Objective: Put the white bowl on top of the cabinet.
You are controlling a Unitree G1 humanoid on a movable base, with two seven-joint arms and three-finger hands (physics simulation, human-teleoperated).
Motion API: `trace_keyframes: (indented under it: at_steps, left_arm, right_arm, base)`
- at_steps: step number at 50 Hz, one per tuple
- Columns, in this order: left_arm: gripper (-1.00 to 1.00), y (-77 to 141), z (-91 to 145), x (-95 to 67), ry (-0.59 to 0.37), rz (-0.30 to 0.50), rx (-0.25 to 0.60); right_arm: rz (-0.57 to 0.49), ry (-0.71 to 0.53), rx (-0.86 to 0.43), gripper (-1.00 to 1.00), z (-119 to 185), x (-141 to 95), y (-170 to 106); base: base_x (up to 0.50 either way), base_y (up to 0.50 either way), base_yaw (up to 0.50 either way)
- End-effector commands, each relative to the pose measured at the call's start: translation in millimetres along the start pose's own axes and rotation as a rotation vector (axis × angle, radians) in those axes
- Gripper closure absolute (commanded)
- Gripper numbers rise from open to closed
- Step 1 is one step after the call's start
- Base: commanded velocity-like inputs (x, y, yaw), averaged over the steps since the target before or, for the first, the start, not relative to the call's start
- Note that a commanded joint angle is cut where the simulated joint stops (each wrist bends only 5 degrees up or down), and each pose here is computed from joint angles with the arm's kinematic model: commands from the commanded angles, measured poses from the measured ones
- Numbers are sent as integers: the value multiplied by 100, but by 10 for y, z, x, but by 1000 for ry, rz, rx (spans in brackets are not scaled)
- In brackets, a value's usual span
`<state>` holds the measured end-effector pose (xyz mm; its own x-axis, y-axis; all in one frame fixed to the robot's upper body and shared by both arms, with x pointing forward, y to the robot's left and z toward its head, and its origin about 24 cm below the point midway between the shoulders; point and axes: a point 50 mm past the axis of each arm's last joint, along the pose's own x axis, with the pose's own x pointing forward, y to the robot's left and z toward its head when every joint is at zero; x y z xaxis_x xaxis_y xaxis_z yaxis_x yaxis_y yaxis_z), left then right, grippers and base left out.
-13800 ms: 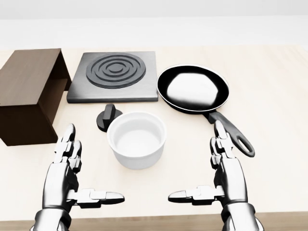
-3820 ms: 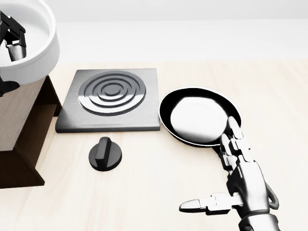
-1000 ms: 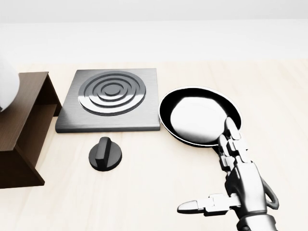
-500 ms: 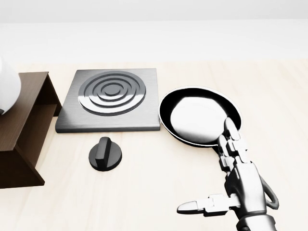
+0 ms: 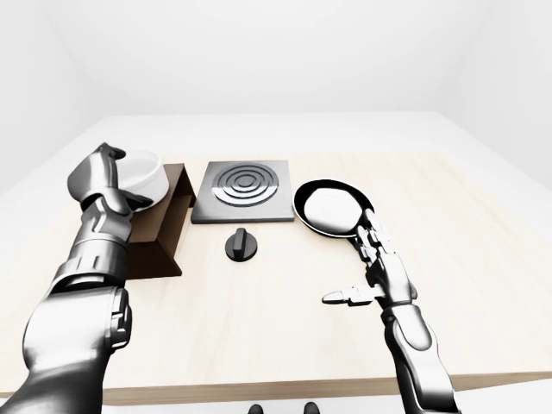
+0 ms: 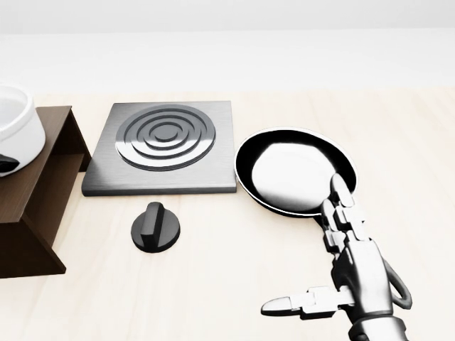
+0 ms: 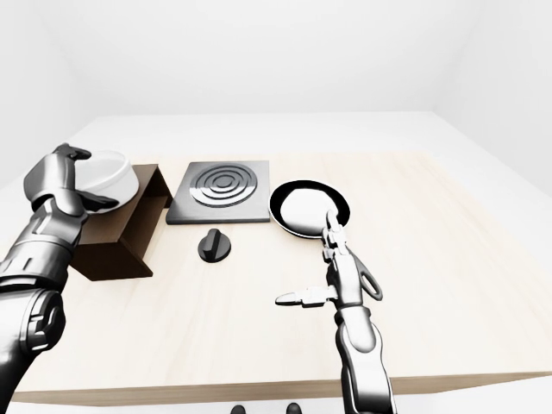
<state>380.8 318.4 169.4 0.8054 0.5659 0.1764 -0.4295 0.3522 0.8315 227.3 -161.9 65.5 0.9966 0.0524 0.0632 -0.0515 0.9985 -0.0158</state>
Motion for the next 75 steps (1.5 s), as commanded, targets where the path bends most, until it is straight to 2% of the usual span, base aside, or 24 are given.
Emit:
trace_keyframes:
  at_steps: [1, 27, 31, 34, 36, 39, 40, 41, 43, 46, 50, 53, 54, 57, 58, 68, 75]
  left_arm:
    - [-100, 59, 15, 17, -11, 36, 15]
    - [-100, 66, 18, 19, -16, 34, 21]
    - [-100, 78, 89, -2, -80, 28, 39]
    - [-100, 133, 191, -54, -171, 32, 55]
    - [-100, 191, 333, -208, -309, 16, 117]
    - [-100, 255, 446, -394, -408, 13, 195]
    - [-100, 257, 447, -402, -407, 12, 202]
    - [-100, 310, 531, -562, -476, 17, 264]
    - [-100, 340, 563, -683, -498, 17, 334]
    - [-100, 423, 600, -847, -513, 37, 389]
    - [-100, 509, 622, -977, -506, 63, 428]
    - [-100, 512, 616, -977, -498, 64, 429]
    - [-100, 555, 653, -1087, -518, 80, 432]
    - [-100, 597, 676, -1224, -531, 97, 410]
    - [-100, 600, 674, -1227, -527, 98, 408]
    - [-100, 762, 833, -1671, -608, 214, 325]
    - [-100, 794, 892, -1938, -638, 241, 276]
  right_arm:
    - [0, -1, 0, -100, 4, -4, 1]
    - [2, -1, 0, -100, 6, -8, 8]
    - [2, -1, -1, -100, -1, -1, 10]
    - [1, -1, -1, -100, 0, 0, 7]
    - [1, 1, -1, -100, -6, 8, 10]
    - [3, 1, -3, -100, -13, 4, 18]
    - [3, 1, -3, -100, -13, 4, 19]
    - [3, 1, -3, -100, -10, 0, 18]
    - [3, 0, -4, -100, -8, -5, 18]
    - [3, -1, -3, -100, -1, -12, 15]
    - [3, -2, -2, -100, 5, -19, 13]
    - [3, -2, -2, -100, 5, -19, 13]
    - [2, -5, -3, -100, 11, -22, 12]
    - [-2, -3, -2, -100, 7, -3, 6]
    - [-2, -3, -2, -100, 6, -3, 6]
    - [0, -2, -5, -100, -4, 10, 16]
    - [-2, -2, -3, -100, 0, 12, 8]
  base:
    - [0, 0, 0]
    - [0, 0, 0]
    - [0, 0, 0]
    - [0, 0, 0]
    - [0, 0, 0]
    - [0, 0, 0]
    - [0, 0, 0]
    - [0, 0, 0]
    - [0, 0, 0]
    - [0, 0, 0]
    - [0, 0, 0]
    - [0, 0, 0]
    - [0, 0, 0]
    - [0, 0, 0]
    - [0, 0, 0]
    - [0, 0, 0]
    - [0, 0, 0]
